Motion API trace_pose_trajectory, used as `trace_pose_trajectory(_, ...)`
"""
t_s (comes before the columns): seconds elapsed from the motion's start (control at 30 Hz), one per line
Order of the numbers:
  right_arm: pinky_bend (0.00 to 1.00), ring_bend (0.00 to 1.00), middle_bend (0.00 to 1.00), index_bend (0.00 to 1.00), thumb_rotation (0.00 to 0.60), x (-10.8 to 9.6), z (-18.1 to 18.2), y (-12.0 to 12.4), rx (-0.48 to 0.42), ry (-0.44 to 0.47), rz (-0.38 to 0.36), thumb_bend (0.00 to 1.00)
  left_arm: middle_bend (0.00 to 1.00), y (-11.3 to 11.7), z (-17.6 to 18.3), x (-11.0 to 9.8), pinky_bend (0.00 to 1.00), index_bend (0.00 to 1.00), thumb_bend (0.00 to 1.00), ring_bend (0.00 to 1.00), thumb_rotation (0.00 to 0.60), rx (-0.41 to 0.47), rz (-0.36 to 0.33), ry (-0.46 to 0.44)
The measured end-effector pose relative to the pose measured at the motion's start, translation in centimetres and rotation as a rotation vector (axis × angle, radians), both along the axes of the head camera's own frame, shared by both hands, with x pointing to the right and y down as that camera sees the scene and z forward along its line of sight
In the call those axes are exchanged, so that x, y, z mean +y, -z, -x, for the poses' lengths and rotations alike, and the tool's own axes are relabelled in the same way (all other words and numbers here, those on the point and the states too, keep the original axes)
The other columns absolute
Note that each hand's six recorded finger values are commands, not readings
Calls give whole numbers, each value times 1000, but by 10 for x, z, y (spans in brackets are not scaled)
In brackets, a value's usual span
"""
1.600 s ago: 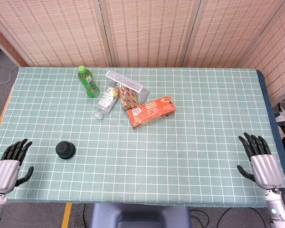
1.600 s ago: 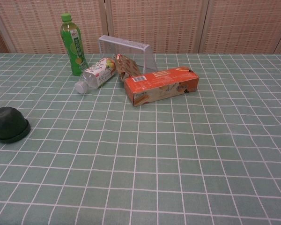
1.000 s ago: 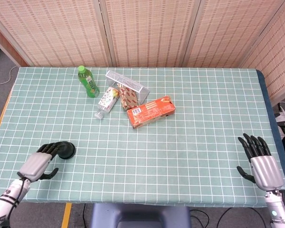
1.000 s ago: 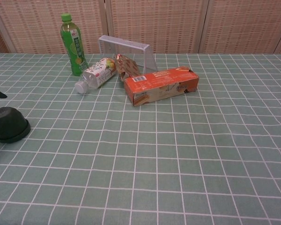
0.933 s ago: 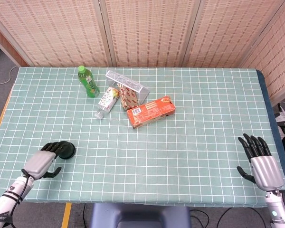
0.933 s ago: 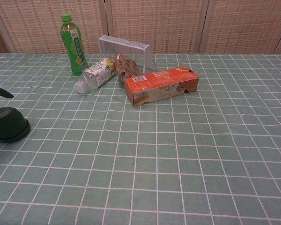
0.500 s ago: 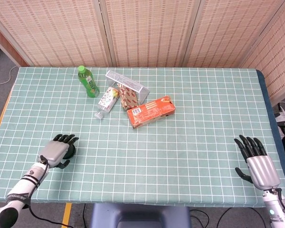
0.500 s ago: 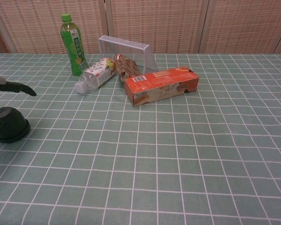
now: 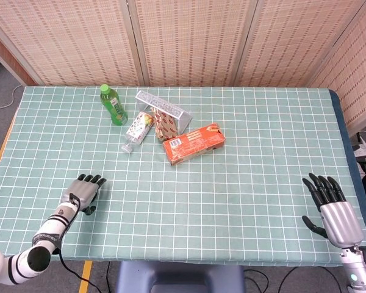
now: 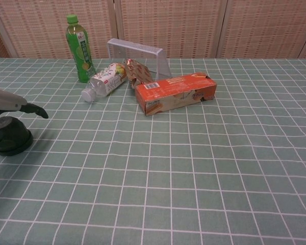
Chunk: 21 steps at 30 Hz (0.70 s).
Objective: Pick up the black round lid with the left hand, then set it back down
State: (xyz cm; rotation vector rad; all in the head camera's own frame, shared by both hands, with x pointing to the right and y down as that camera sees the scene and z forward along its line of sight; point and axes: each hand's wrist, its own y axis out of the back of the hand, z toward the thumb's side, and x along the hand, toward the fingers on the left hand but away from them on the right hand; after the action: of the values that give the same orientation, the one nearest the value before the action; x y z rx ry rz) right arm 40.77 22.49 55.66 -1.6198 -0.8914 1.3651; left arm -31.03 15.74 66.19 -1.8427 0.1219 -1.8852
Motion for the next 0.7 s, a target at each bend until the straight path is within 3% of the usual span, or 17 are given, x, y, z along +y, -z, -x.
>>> trace_pose_trajectory(0.27, 0, 0, 0, 0, 600, 1, 1, -1, -2, 5, 14, 171, 0, -14, 12, -5, 46, 0, 385, 0, 600, -107, 6, -15)
trace_pose_trajectory(0.7, 0, 0, 0, 0, 600, 1, 0, -4, -5, -6, 34, 170, 0, -27, 17, -7, 91, 1, 382, 0, 600, -162, 30, -31)
